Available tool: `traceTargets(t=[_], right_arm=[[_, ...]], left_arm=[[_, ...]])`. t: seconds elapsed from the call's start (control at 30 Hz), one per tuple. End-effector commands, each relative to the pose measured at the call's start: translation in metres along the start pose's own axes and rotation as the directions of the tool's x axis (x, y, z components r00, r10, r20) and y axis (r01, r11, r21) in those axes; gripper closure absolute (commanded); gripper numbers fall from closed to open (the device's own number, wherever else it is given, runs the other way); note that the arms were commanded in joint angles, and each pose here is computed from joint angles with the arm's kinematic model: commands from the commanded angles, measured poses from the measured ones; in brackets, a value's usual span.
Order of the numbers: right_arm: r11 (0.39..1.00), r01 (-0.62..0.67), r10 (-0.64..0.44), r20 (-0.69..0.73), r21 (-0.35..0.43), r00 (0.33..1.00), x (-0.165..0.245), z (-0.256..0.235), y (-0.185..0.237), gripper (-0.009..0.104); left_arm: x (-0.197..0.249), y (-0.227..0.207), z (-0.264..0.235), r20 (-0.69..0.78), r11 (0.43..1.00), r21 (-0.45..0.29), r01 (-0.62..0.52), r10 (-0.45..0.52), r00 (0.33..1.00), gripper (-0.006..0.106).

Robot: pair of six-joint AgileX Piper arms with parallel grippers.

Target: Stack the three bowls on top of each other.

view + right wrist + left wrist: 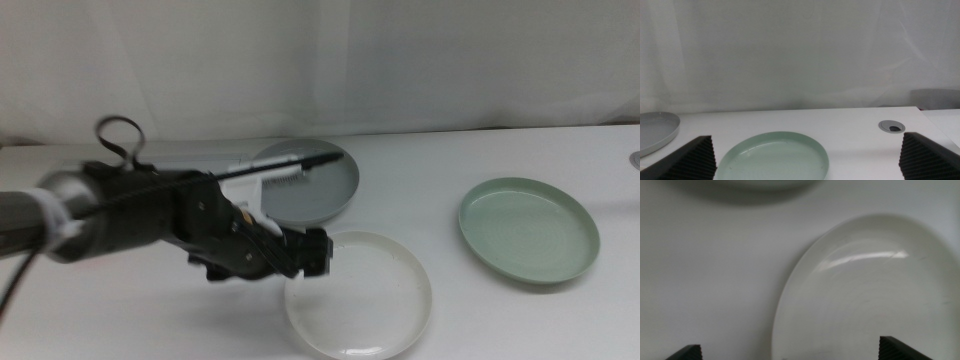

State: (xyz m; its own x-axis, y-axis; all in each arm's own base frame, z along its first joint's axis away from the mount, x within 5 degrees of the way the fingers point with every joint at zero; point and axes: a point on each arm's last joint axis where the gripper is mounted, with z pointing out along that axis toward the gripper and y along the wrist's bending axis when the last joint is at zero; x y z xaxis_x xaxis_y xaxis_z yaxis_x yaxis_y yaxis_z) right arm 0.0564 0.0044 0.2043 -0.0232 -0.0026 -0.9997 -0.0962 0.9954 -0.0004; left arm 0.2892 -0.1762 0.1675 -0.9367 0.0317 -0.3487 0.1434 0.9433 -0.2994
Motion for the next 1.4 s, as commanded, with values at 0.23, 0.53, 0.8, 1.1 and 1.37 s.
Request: traceTargets(t=[0.23, 0.53, 0.8, 1.1, 1.37], right_arm=[[1.000, 0.013, -0.013, -0.002, -0.002, 1.000, 0.012, -0.001, 0.000, -0.008], [1.000, 0.013, -0.013, -0.002, -0.002, 1.000, 0.012, -0.001, 0.000, -0.008], [1.000, 0.013, -0.013, -0.002, -0.002, 1.000, 0.012, -0.001, 0.000, -0.008], [1.000, 0.013, -0.013, -0.002, -0.002, 1.000, 0.012, -0.001, 0.000, -0.008], [1.000, 0.013, -0.013, -0.002, -0.002, 1.000, 0.012, -0.001, 0.000, -0.008]], left_arm=[[-0.034, 0.010, -0.142, 0.250, 0.957, -0.257, -0.135, 0.201, 0.947, 0.008], [-0.022, 0.036, -0.222, 0.382, 0.931, -0.361, -0.054, 0.201, 0.902, 0.008], [-0.041, 0.035, -0.201, 0.384, 0.941, -0.329, -0.072, 0.204, 0.901, 0.008], [-0.117, 0.025, -0.129, 0.252, 0.933, -0.338, -0.120, 0.213, 0.944, 0.014], [-0.151, 0.029, -0.052, 0.127, 0.936, -0.336, -0.103, 0.154, 0.980, 0.014]])
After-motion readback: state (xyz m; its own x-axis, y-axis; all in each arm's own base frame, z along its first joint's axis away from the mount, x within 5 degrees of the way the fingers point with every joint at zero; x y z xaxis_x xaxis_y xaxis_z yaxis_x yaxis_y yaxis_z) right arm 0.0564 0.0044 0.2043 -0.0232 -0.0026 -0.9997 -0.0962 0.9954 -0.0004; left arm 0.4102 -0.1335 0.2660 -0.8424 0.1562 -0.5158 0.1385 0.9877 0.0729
